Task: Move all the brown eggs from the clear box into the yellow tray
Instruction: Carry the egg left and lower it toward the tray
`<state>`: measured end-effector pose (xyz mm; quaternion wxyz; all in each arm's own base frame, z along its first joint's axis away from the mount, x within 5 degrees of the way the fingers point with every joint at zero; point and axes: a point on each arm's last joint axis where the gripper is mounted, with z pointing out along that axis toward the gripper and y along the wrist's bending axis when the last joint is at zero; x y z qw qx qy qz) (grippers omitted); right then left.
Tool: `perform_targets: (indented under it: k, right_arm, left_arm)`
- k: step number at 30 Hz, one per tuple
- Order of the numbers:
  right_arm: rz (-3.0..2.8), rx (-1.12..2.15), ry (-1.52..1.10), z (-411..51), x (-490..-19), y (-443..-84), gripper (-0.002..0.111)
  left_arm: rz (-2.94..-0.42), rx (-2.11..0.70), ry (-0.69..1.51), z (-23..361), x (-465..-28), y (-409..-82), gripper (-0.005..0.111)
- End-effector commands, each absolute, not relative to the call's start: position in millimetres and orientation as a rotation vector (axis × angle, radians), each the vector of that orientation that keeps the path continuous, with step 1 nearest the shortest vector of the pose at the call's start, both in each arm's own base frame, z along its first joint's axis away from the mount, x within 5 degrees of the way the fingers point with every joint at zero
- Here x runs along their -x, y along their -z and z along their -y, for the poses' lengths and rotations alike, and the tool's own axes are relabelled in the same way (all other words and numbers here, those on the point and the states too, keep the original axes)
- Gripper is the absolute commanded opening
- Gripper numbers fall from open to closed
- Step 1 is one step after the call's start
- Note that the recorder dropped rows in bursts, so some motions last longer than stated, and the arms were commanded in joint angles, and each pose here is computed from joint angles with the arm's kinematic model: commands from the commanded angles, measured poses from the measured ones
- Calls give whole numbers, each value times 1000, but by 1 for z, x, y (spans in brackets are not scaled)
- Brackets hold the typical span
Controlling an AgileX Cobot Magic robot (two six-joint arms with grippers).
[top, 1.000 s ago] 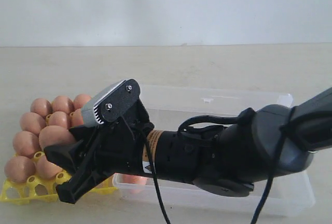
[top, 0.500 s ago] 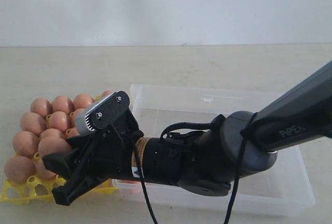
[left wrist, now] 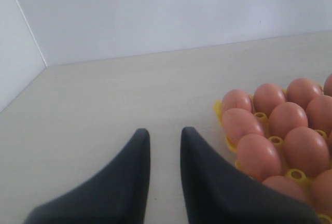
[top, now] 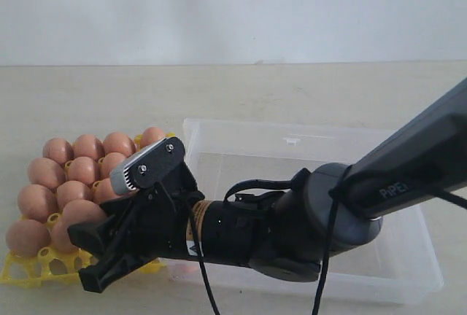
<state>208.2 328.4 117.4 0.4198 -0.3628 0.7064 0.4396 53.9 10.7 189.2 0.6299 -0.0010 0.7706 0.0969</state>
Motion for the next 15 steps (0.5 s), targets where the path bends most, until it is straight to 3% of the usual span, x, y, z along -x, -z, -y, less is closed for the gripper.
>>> perform_targets:
  k: [1,15]
  right_arm:
    - [-1753,896,-1115,-330,-209,-119,0]
    - [-1750,864,-1110,-335,-215,-114,0]
  left_arm:
    - [-1765,7,-220,-11,-54,-188,22]
    - [-1765,7,-220,-11,-54,-188,22]
